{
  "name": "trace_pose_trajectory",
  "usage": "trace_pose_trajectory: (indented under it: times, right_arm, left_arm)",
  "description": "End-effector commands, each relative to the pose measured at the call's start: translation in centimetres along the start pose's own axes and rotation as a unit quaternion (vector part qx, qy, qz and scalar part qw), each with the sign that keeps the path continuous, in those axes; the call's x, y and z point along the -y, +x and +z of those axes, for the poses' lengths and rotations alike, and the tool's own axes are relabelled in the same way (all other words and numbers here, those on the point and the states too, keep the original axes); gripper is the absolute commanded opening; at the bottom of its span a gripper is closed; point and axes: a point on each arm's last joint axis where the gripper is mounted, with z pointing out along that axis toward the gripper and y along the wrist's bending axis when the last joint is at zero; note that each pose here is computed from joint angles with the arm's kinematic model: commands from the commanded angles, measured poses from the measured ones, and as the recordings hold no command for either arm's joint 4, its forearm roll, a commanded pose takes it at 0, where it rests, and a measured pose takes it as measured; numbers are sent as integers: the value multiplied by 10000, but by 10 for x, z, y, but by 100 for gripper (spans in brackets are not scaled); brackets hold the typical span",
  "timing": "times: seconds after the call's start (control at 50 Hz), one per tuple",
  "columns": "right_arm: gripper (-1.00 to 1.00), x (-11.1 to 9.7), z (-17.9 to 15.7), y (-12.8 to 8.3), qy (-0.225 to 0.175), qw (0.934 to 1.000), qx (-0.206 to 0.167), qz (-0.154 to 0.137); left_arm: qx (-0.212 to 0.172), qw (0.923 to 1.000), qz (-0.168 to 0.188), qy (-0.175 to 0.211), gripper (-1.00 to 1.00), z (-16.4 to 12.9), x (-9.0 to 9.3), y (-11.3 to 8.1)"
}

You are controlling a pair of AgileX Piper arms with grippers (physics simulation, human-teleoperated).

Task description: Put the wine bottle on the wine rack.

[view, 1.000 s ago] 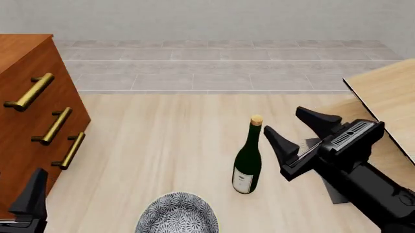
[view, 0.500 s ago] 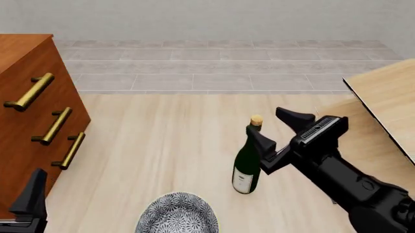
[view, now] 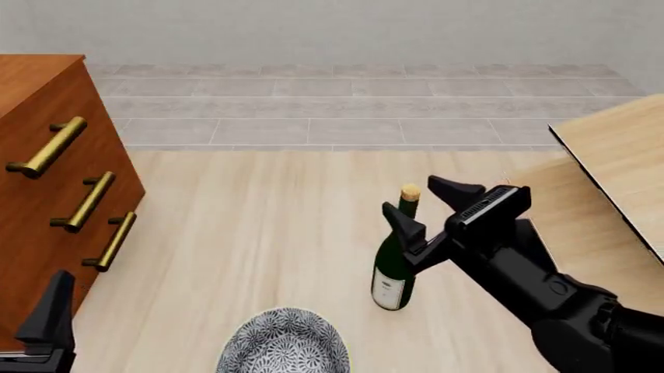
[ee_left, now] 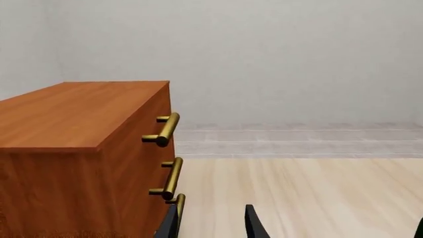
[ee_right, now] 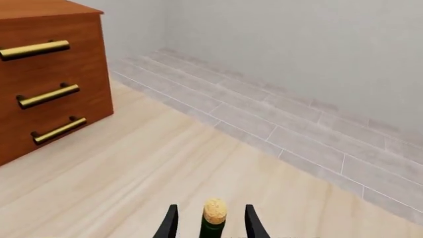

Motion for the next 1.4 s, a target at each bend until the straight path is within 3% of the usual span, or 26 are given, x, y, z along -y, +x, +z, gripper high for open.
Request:
trace_pose_trajectory:
  times: [0.02,0.6,0.62,0.94,0.96,0.98,1.08,1.36,1.4]
  right_arm:
    - [100,1,4,6,37,9999,-60,89]
    - [100,-1,9,16,11,9997,-146,197]
    - [-100,-1,9,15,3,9997,-141,200]
    - [-100,4,5,12,103,9994,-86,322]
    - [-100,8,11,16,169,9995,-245,80]
    - [-100,5,6,11,111,9995,-104,286]
    - [-100,5,8,9,111,9996,-144,231]
    - [-100,15,-5,-30,250,9996,90,129]
    - [-100,22,-9,-33,396,9991,135,-1]
  left_arm:
    - [-7,10000,4,-5,100,0,0,-1]
    - [-24,10000,10,-40,100,0,0,4]
    - [-21,10000,15,-40,100,0,0,5]
    - [-17,10000,-12,-57,100,0,0,7]
    - [-19,10000,-7,-53,100,0,0,7]
    - [-17,10000,-2,-54,100,0,0,6]
    - [-15,10000,-5,-49,100,0,0,6]
    - [10,10000,-16,-23,100,0,0,2]
    - [16,10000,-20,-22,100,0,0,1]
